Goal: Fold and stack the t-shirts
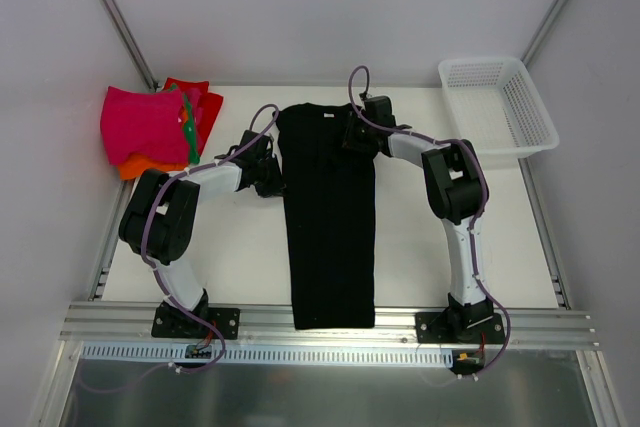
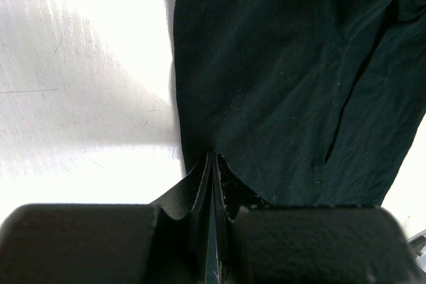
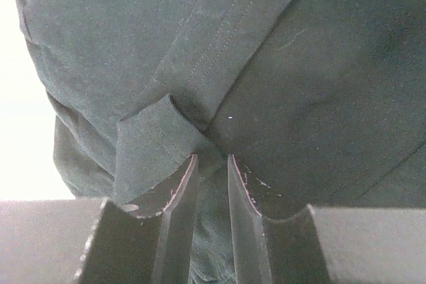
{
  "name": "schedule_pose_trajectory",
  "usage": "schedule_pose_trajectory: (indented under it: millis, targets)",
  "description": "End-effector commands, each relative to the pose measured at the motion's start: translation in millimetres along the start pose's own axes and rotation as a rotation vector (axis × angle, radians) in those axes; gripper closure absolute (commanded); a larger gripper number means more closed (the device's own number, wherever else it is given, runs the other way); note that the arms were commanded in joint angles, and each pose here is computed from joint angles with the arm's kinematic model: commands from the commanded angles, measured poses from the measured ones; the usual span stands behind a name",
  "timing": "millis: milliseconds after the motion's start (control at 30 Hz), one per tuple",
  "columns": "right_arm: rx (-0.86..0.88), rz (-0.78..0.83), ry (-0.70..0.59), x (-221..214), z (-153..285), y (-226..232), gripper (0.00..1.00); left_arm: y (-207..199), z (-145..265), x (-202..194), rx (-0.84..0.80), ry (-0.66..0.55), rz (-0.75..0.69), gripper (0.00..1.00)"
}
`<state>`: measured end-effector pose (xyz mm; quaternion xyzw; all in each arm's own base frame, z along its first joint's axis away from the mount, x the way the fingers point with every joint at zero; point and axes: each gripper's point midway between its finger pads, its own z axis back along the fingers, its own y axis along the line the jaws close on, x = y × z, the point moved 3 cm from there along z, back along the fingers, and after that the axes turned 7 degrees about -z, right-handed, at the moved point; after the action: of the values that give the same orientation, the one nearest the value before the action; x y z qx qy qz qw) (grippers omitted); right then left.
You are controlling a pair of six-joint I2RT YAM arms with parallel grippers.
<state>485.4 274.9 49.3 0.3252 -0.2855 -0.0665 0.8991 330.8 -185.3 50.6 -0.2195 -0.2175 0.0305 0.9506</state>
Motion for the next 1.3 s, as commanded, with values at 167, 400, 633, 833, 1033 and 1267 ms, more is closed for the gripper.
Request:
schedule_pose_trajectory:
  millis: [167, 400, 633, 833, 1033, 1267]
  targets:
    - [0.002, -0.011, 0.012, -8, 7, -1, 0.72, -11, 9, 8, -0.028, -0.042, -0.017, 0.97]
    - [0.024, -0.023, 0.029, -9, 1, 3, 0.99, -9, 10, 7, -0.022, -0.044, -0.02, 0.97]
    - [0.021, -0.015, 0.028, -9, 3, 3, 0.99, -8, 10, 7, -0.02, -0.045, -0.022, 0.97]
    - [0.033, 0.009, -0.002, -8, 19, 7, 0.99, -8, 9, 7, -0.018, -0.042, -0.018, 0.97]
    - [0.068, 0.049, -0.07, 3, 51, 27, 0.99, -8, 8, 6, -0.02, -0.04, -0.013, 0.97]
    - [0.081, 0.073, -0.105, 4, 70, 34, 0.99, -8, 8, 6, -0.021, -0.038, -0.013, 0.98]
